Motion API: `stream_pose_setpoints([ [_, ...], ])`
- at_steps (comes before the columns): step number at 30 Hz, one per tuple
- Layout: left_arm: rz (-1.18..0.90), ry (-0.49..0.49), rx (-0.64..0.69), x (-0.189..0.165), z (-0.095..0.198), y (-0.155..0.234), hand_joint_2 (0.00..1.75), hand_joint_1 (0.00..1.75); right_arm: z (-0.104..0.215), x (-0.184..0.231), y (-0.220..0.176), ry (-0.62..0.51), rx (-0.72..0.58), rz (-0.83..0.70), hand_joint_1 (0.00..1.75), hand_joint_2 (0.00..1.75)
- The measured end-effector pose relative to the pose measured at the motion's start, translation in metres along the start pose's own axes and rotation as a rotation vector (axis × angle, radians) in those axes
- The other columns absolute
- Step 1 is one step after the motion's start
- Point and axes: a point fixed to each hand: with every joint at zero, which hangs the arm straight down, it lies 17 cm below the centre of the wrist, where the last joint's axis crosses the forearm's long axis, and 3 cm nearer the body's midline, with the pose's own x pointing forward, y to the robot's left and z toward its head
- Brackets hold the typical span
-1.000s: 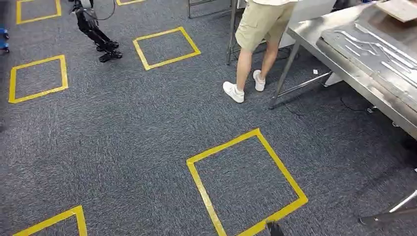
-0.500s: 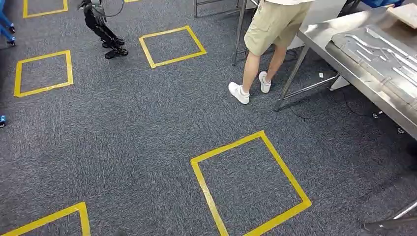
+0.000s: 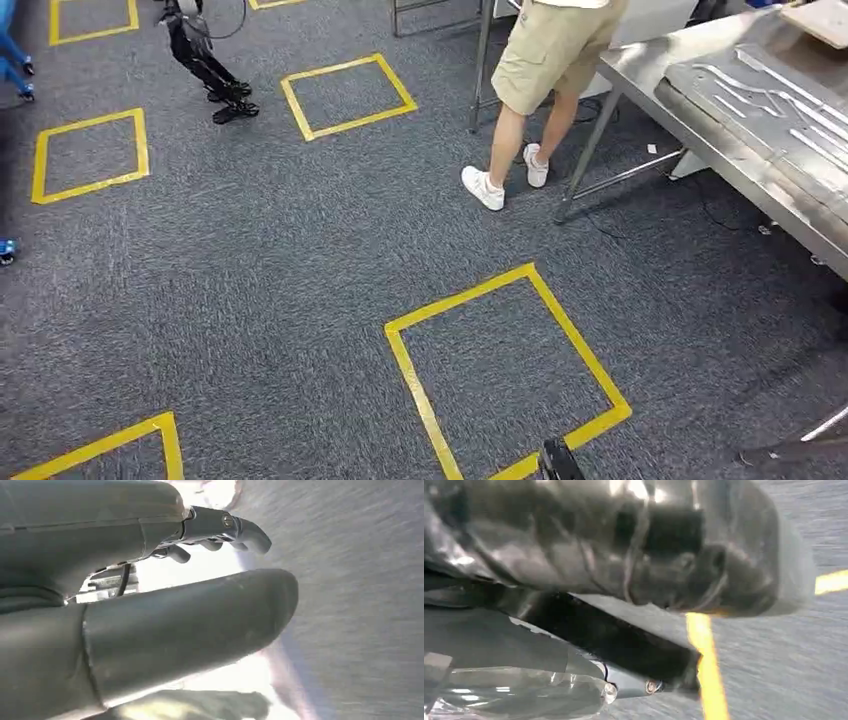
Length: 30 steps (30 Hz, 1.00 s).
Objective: Take the parts from the cabinet and place them on the table.
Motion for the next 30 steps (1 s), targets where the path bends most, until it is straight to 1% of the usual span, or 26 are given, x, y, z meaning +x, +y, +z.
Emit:
stream_pose_setpoints([
  [3,0.0,-0.166,-0.001,0.091,-0.001,-0.001,0.0,0.0,0.02,-0.091,0.002,0.171,0.003,0.0,0.0,0.0],
  [4,0.001,-0.233,-0.004,0.128,0.002,-0.003,0.0,0.0,0.031,-0.125,0.002,0.235,0.003,-0.001,0.0,0.0],
  [6,0.002,-0.354,-0.005,0.193,0.013,-0.003,0.0,0.0,0.057,-0.187,0.003,0.357,0.005,-0.001,0.0,0.0],
  [8,0.002,-0.457,-0.005,0.247,0.028,-0.003,0.0,0.0,0.084,-0.237,0.003,0.461,0.005,-0.001,0.0,0.0],
  [9,0.002,-0.496,-0.005,0.267,0.035,-0.003,0.0,0.0,0.096,-0.257,0.003,0.505,0.005,-0.001,0.0,0.0],
  [11,0.003,-0.531,-0.004,0.284,0.041,-0.003,0.0,0.0,0.109,-0.275,0.003,0.545,0.005,-0.001,0.0,0.0],
  [12,0.003,-0.526,-0.004,0.281,0.04,-0.003,0.0,0.0,0.108,-0.274,0.003,0.544,0.005,-0.001,0.0,0.0],
  [13,0.003,-0.508,-0.004,0.271,0.037,-0.003,0.0,0.0,0.101,-0.264,0.003,0.523,0.005,-0.001,0.0,0.0],
  [15,0.005,-0.44,-0.008,0.235,0.026,-0.006,0.0,0.0,0.078,-0.228,-0.002,0.448,-0.001,0.002,0.0,0.0],
  [16,0.004,-0.393,-0.008,0.211,0.019,-0.006,0.0,0.0,0.066,-0.206,-0.001,0.402,0.0,0.001,0.0,0.0],
  [19,0.006,-0.211,-0.014,0.111,0.002,-0.01,0.0,0.0,0.024,-0.108,-0.002,0.209,-0.002,0.002,0.0,0.0],
  [21,0.006,-0.083,-0.015,0.04,-0.001,-0.01,0.0,0.0,0.006,-0.04,-0.001,0.081,-0.001,0.001,0.0,0.0],
  [22,0.006,-0.03,-0.014,0.011,0.001,-0.01,0.0,0.0,0.0,-0.009,-0.001,0.022,-0.001,0.001,0.0,1.75],
  [24,0.004,0.075,-0.009,-0.045,0.006,-0.007,0.0,0.0,-0.006,0.047,-0.002,-0.081,-0.003,0.002,0.0,1.75],
  [25,0.003,0.108,-0.006,-0.063,0.009,-0.005,0.0,0.0,-0.007,0.063,-0.002,-0.112,-0.003,0.001,0.0,1.75],
  [26,0.003,0.126,-0.005,-0.073,0.011,-0.004,0.0,0.0,-0.007,0.072,-0.002,-0.128,-0.003,0.001,0.0,1.75],
  [27,0.002,0.126,-0.002,-0.073,0.011,-0.002,0.0,0.0,-0.007,0.071,-0.002,-0.128,-0.003,0.001,0.0,1.75],
  [28,0.001,0.11,-0.001,-0.063,0.009,-0.001,0.0,0.0,-0.006,0.062,-0.002,-0.111,-0.003,0.001,0.0,1.75],
  [29,0.0,0.082,0.0,-0.046,0.006,0.0,0.0,0.0,-0.005,0.046,-0.002,-0.083,-0.002,0.001,0.0,1.75],
  [30,0.0,0.035,-0.001,-0.019,0.002,-0.001,0.0,0.0,-0.003,0.02,-0.002,-0.038,-0.003,0.001,0.0,1.75],
])
